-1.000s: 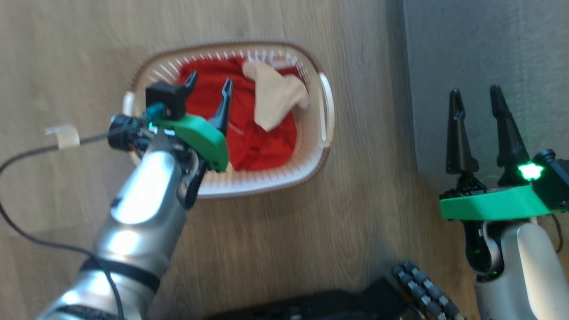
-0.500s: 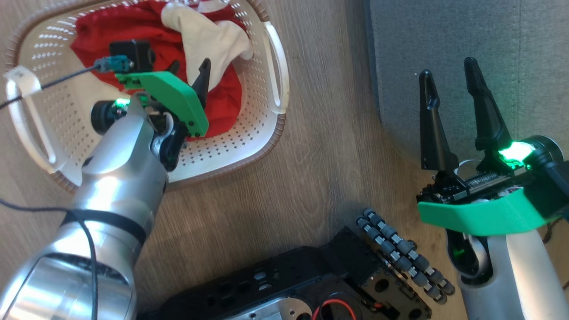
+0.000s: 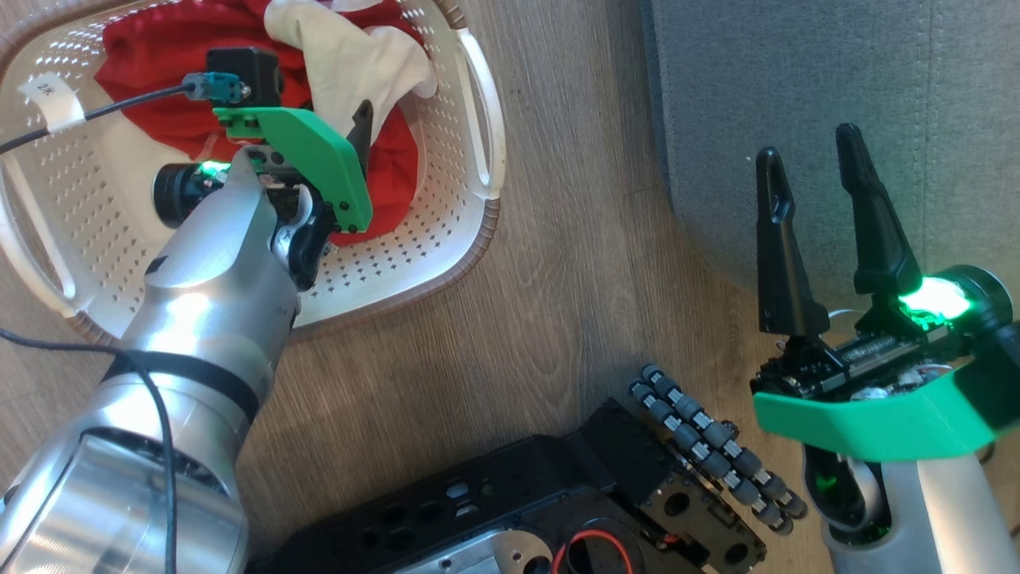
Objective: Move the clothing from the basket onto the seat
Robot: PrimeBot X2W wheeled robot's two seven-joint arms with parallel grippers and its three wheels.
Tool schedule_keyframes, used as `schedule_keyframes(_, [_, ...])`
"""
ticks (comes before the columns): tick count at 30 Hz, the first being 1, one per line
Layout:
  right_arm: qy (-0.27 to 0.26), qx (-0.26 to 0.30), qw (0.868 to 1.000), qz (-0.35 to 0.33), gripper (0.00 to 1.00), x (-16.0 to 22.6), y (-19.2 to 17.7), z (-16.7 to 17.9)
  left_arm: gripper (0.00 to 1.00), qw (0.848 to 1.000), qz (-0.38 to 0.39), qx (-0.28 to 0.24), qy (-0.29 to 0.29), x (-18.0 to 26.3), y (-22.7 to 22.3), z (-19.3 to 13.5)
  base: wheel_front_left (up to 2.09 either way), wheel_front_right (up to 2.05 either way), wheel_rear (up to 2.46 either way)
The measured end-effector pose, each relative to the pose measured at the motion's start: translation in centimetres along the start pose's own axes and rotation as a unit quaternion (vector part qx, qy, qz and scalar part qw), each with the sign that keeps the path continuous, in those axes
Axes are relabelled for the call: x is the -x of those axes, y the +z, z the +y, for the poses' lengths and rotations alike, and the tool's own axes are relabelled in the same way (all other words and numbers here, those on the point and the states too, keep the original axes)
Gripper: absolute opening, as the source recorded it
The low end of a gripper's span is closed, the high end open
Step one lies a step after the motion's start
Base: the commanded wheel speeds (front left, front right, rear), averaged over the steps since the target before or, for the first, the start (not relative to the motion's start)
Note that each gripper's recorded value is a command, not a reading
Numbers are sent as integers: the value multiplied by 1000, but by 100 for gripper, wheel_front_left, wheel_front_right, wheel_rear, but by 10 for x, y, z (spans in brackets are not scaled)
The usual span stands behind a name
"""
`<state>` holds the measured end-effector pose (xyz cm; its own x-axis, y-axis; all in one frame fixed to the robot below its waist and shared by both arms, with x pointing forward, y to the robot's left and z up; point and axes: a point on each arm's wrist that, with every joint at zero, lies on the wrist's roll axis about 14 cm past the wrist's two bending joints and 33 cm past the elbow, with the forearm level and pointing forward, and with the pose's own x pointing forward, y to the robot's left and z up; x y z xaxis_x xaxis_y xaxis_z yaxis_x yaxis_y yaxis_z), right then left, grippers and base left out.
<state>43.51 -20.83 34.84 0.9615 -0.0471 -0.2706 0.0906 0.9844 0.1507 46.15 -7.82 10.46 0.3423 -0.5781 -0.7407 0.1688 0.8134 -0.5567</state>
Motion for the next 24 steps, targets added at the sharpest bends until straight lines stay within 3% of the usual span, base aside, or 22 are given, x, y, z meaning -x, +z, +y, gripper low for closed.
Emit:
schedule_keyframes(3, [-1,0,1000,0,100,1,0,0,97,1000,8,5,5,-1,-4,1,0,0,0])
schedule_keyframes(4, [0,0,1000,0,100,1,0,0,8,1000,9,5,8,-1,-5,2,0,0,0])
schedule_keyframes(5, [-1,1,1000,-1,100,0,1,0,0,1000,9,6,8,-1,-5,1,0,0,0])
schedule_keyframes(19, [-8,4,1000,0,100,-1,-1,-7,0,1000,-11,2,19,1,10,5,0,0,0])
schedule_keyframes(24, [-4,-6,999,-32,100,-13,19,-8,0,999,-34,-16,20,8,25,3,0,0,0])
